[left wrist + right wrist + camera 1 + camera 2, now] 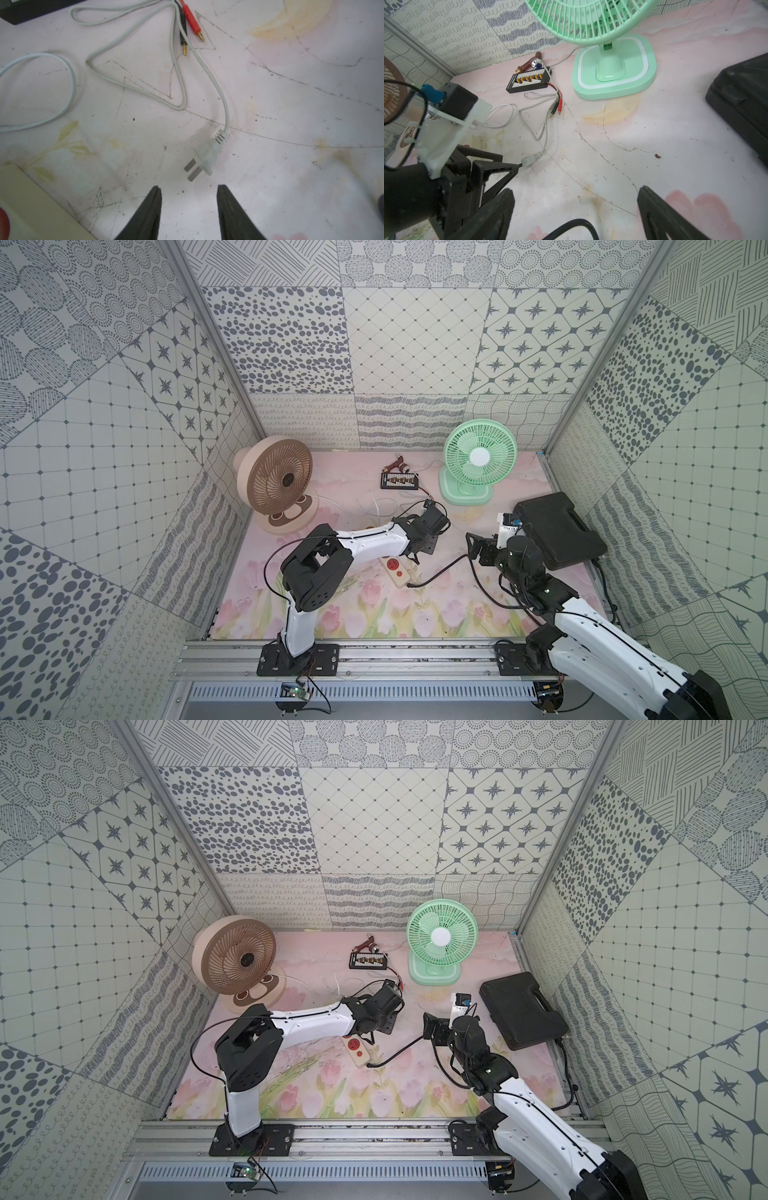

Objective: Plug the desk fan into the power strip
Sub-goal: Move the power cord to the center of the board.

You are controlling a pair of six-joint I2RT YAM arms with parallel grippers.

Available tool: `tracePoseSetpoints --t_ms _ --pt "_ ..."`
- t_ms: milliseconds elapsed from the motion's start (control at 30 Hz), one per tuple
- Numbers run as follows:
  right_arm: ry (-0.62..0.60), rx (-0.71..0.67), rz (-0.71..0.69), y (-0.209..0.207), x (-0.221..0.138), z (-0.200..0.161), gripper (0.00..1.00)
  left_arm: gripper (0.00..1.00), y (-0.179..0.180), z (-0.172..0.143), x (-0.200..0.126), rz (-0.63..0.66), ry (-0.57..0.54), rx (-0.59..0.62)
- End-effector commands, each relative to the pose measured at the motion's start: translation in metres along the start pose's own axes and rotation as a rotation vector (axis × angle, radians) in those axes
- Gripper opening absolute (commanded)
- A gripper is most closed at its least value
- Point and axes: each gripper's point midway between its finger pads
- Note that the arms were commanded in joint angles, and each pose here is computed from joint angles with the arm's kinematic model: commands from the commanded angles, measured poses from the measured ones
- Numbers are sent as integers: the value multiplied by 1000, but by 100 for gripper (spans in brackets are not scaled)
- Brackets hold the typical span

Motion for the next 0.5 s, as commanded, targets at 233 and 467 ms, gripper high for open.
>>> tracePoseSetpoints --t_ms 233,467 --pt "171 74 221 58 12 0 97 55 30 -5 -68 -64 -60 -74" --pt "359 266 140 66 40 -18 92 62 49 -38 -99 -62 -142 -134"
Point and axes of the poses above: each gripper's point midway between its finger pads, its own x axis out along the fingers, its own y axis along the line the jaws close on, z = x × y, and after that the axes turned 13 degrees about x, right-handed
